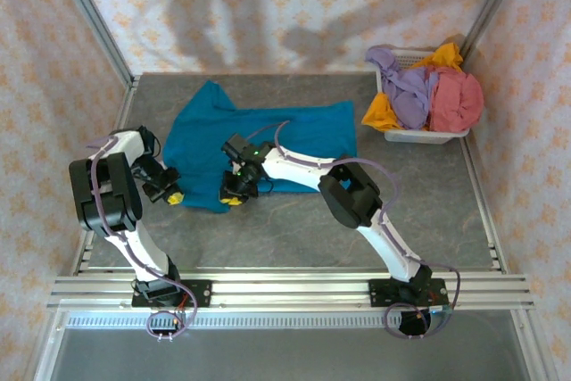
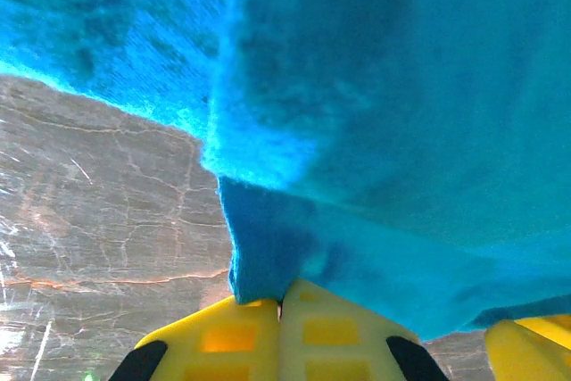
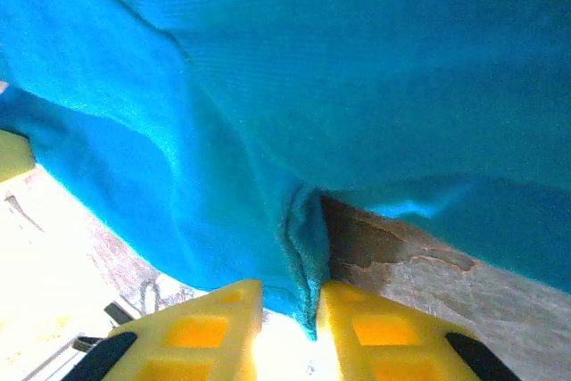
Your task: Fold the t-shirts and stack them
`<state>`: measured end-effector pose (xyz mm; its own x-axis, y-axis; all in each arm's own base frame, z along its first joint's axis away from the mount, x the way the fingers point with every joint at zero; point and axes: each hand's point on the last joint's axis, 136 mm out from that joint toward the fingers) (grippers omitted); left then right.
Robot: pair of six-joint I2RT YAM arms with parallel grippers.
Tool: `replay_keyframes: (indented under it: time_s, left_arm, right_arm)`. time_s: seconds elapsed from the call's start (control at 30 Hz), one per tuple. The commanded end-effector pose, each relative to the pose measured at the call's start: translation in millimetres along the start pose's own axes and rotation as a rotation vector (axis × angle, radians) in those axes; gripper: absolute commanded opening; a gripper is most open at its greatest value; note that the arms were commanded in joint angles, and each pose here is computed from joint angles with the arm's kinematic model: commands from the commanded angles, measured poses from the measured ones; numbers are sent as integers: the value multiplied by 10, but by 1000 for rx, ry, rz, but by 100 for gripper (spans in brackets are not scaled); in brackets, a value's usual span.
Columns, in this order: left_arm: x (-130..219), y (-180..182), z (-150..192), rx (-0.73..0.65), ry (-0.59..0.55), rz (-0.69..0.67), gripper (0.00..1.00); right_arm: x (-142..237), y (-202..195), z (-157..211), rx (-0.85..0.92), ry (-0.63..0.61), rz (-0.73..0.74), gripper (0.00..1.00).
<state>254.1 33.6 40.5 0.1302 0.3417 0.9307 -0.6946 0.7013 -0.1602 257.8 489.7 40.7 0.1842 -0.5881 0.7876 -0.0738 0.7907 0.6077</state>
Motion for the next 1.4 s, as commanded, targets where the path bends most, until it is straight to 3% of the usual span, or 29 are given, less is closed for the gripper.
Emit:
replay_keyframes:
  time_s: [0.0,0.23,0.6,1.23,1.27,1.37]
  left_arm:
    - [161,-50,44,6,-16,11,1]
    - [254,-137,26,2,-31,43,0]
    - [628,-452,-250,-17,-117,112,0]
    - [540,-953,-981,-24,-100,138,0]
    - [531,-972,-1023,-22,-101,140,4]
    - [591,-1028,-1110,-24,-101,149,17]
  right_arm:
    - [-46,68,-28,12,5,-24,20]
    - [10,150,-78,26,-7,-44,0]
    - [239,207,-582,-46,-102,-156,0]
    - [466,117,-1571,-125,-195,-286,0]
    - [486,117,-1612,-126,-195,-298,0]
    - [670,128,-1698,-96,-212,-299,25]
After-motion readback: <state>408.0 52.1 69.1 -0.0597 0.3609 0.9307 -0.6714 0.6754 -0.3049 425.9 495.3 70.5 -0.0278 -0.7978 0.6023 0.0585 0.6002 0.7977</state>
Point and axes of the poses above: each hand's point on the last joint's axis, 136 mm out from that joint toward the fingers, its own x axis back along the fingers, its own y axis along the line the jaws close on, z = x × y, and after that the axes turned 2 degrees about x, right-handed
